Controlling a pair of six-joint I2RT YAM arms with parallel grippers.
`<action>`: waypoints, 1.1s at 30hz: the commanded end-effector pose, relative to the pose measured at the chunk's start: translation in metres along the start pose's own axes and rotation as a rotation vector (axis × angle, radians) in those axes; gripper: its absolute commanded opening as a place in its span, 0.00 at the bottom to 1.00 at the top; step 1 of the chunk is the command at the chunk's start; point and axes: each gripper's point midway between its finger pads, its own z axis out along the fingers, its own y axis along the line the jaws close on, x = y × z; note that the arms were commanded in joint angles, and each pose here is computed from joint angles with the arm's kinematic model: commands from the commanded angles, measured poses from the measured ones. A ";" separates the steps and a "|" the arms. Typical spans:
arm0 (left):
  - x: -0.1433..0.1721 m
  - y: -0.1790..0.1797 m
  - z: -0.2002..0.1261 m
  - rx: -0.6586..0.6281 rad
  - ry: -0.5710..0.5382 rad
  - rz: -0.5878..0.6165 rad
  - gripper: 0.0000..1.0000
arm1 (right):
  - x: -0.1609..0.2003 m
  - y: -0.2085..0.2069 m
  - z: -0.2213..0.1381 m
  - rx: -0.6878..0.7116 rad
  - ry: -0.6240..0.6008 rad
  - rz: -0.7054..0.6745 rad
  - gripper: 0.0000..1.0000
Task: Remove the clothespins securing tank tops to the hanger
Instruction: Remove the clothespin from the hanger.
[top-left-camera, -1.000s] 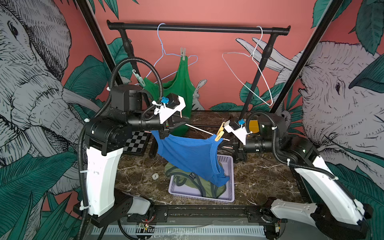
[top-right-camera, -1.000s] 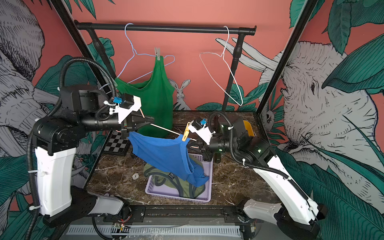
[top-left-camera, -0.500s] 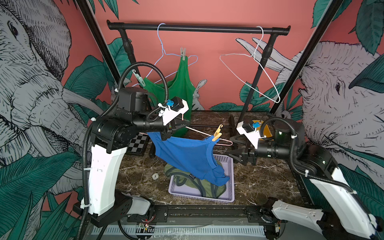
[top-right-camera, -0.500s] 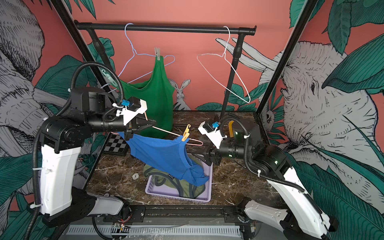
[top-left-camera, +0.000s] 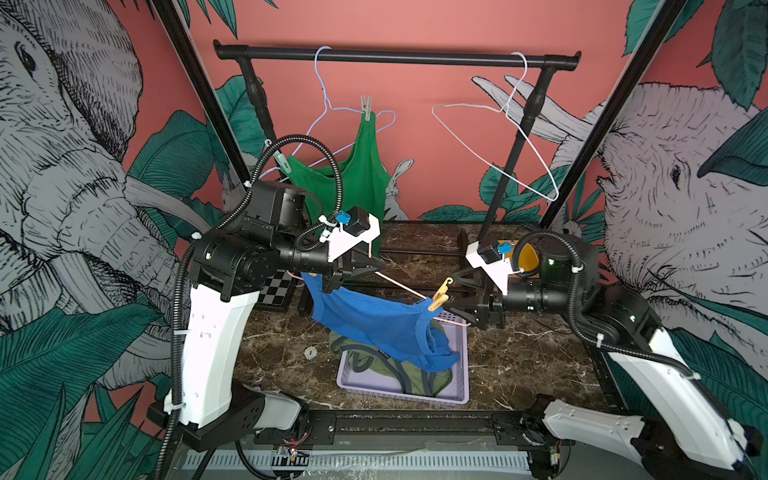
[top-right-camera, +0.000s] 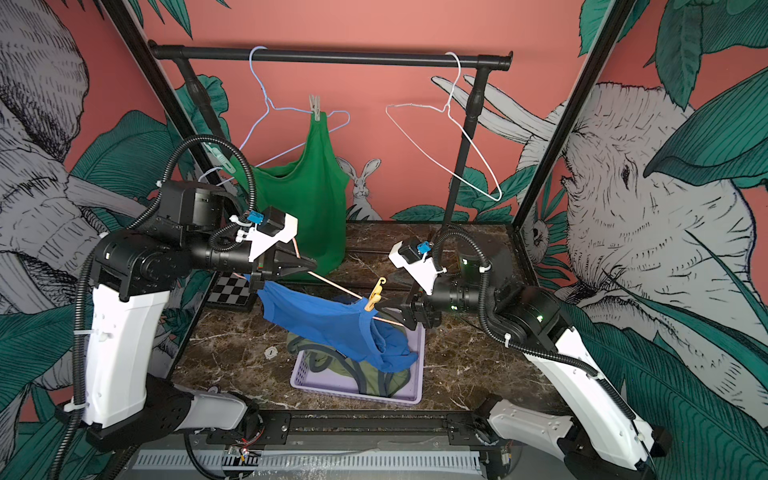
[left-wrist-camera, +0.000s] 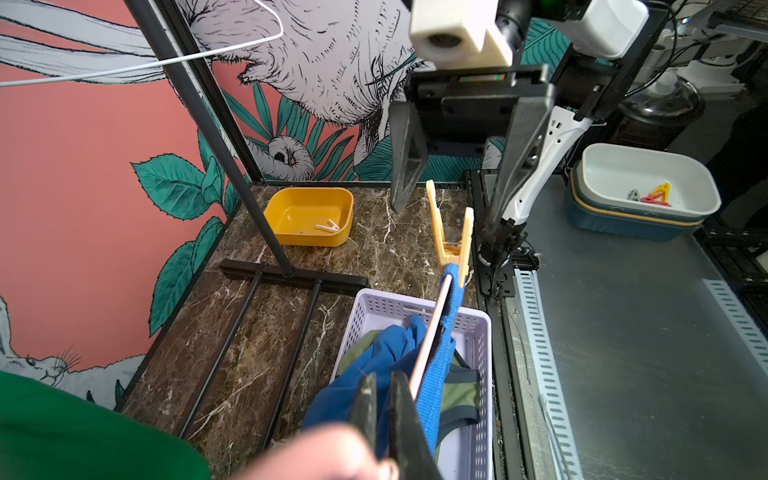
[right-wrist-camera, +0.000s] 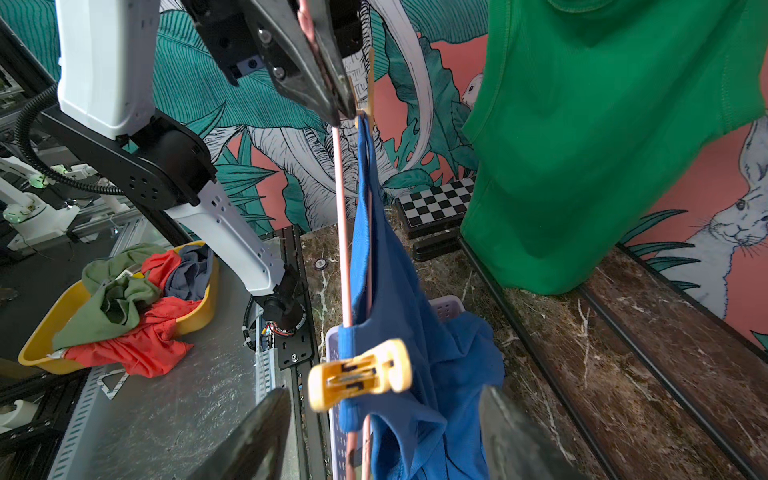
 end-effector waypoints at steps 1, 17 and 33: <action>-0.009 -0.007 -0.002 0.040 -0.039 0.019 0.00 | -0.025 0.017 -0.009 -0.072 -0.104 -0.053 0.69; -0.012 -0.013 -0.006 0.042 -0.052 0.025 0.00 | -0.024 0.020 -0.002 -0.115 -0.125 -0.039 0.44; -0.016 -0.018 -0.011 0.043 -0.066 0.040 0.00 | -0.022 0.021 0.000 -0.132 -0.133 -0.028 0.26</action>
